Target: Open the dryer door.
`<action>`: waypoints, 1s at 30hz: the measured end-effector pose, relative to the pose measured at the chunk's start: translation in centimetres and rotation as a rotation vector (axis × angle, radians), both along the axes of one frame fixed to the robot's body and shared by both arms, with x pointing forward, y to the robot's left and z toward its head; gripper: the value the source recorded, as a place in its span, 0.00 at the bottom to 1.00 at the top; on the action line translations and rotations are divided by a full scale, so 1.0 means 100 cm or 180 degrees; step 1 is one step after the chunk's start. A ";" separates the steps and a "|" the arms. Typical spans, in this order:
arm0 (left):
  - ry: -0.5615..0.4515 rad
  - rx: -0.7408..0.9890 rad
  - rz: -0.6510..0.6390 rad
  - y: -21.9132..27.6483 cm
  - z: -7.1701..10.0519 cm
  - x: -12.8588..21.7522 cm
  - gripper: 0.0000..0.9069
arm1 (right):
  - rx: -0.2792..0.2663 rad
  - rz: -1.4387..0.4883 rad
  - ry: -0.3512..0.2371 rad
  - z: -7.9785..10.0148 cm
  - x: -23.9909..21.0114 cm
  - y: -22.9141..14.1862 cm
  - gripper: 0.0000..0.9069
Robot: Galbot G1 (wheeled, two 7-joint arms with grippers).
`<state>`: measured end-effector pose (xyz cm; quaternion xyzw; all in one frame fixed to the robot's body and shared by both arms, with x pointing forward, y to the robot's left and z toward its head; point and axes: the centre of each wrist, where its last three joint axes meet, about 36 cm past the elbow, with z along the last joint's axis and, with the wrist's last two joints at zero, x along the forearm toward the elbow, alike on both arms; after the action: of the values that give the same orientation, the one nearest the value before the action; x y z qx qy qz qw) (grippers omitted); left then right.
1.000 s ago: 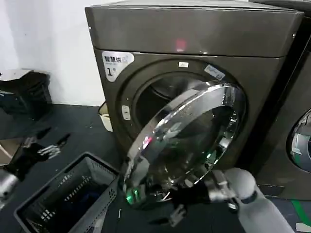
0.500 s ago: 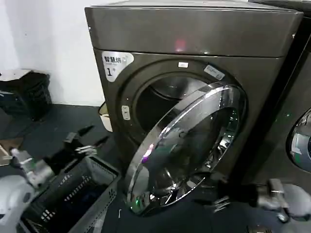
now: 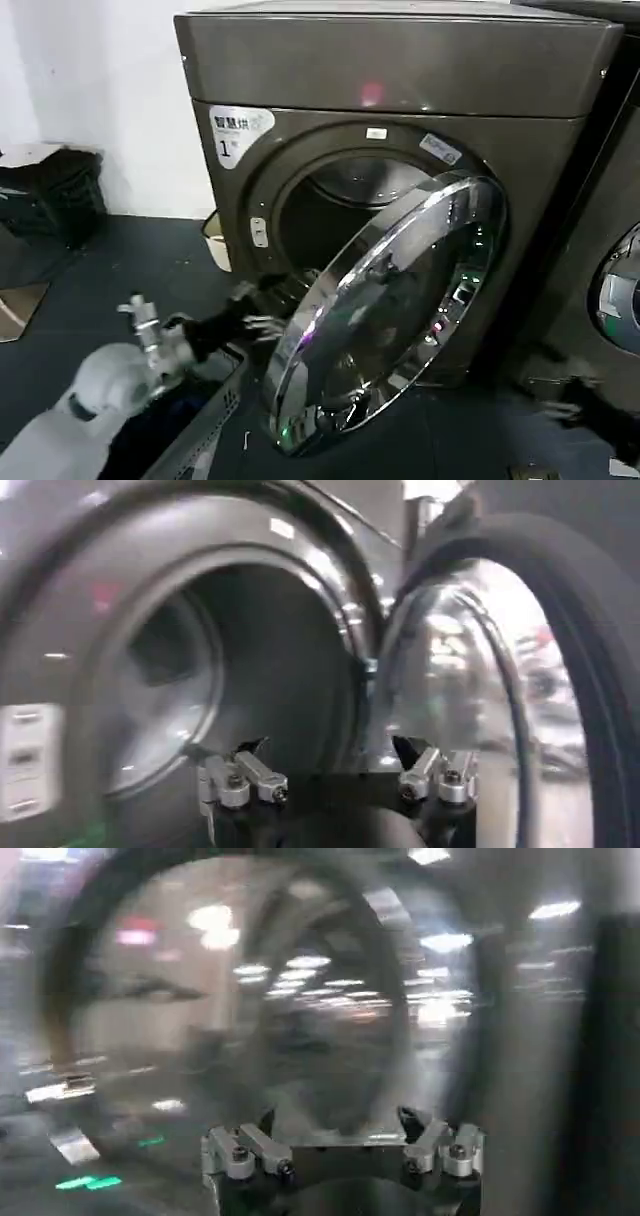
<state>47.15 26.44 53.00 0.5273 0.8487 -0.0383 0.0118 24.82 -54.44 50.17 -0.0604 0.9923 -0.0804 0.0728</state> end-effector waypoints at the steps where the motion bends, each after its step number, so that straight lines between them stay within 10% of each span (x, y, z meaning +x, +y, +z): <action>1: -0.0008 0.0000 -0.0071 -0.008 -0.001 0.002 1.00 | 0.0023 -0.0227 0.0007 0.005 -0.007 -0.006 1.00; 7: -0.0013 -0.0027 -0.0564 -0.054 -0.003 0.013 1.00 | 0.0025 -0.1490 -0.0015 0.039 -0.048 -0.027 1.00; 17: 0.0067 -0.0186 -0.1078 -0.134 0.004 0.026 1.00 | -0.0782 -0.2865 0.0017 0.092 -0.120 -0.063 1.00; 30: 0.0061 -0.0209 -0.1476 -0.238 -0.008 0.036 1.00 | -0.1103 -0.4011 -0.0052 0.168 -0.222 -0.090 1.00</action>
<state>50.78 2.61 52.23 0.7072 0.7032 -0.0727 0.0117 2.67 -63.49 66.94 0.5225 0.8098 -0.2669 0.0085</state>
